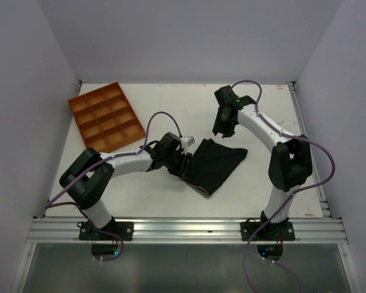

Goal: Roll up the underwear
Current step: Fold the underwear

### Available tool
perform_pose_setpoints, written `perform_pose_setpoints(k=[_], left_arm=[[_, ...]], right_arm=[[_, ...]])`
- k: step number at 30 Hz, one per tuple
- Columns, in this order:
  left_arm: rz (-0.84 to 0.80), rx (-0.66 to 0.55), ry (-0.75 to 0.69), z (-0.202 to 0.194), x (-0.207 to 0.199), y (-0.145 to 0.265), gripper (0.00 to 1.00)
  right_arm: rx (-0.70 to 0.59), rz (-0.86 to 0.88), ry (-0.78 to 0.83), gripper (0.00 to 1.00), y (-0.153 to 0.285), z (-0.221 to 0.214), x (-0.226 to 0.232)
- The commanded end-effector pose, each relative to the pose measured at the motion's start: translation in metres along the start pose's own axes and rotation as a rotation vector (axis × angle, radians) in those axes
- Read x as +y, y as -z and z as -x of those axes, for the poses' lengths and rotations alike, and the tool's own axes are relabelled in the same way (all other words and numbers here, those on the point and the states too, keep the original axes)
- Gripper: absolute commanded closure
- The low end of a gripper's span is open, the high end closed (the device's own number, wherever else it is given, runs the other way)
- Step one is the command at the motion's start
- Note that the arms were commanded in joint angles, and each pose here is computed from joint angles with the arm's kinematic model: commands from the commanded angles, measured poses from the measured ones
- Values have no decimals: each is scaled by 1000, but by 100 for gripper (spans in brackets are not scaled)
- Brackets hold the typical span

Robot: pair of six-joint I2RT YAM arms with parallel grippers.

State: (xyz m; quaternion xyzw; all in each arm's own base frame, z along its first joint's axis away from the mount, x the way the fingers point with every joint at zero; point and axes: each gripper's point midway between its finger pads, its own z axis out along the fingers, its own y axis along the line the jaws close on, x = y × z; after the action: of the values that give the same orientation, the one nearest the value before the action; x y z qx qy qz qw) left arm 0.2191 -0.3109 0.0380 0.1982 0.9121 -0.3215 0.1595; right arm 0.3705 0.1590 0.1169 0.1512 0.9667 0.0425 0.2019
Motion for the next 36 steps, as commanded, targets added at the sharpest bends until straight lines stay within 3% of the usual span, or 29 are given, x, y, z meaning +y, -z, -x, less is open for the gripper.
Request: perform_pose_setpoints(k=[1, 25, 28, 31, 36], left_arm=[[1, -35, -31, 5, -2, 6, 59], [34, -43, -61, 4, 6, 10, 59], [34, -45, -60, 3, 6, 11, 59], [35, -49, -61, 3, 6, 11, 59], [35, -52, -61, 3, 7, 9, 59]], right_arm=[[26, -25, -7, 62, -13, -6, 17], [127, -118, 63, 65, -72, -25, 44], [124, -117, 63, 73, -73, -24, 45], [112, -112, 64, 99, -68, -19, 47], [64, -53, 48, 100, -48, -9, 63]])
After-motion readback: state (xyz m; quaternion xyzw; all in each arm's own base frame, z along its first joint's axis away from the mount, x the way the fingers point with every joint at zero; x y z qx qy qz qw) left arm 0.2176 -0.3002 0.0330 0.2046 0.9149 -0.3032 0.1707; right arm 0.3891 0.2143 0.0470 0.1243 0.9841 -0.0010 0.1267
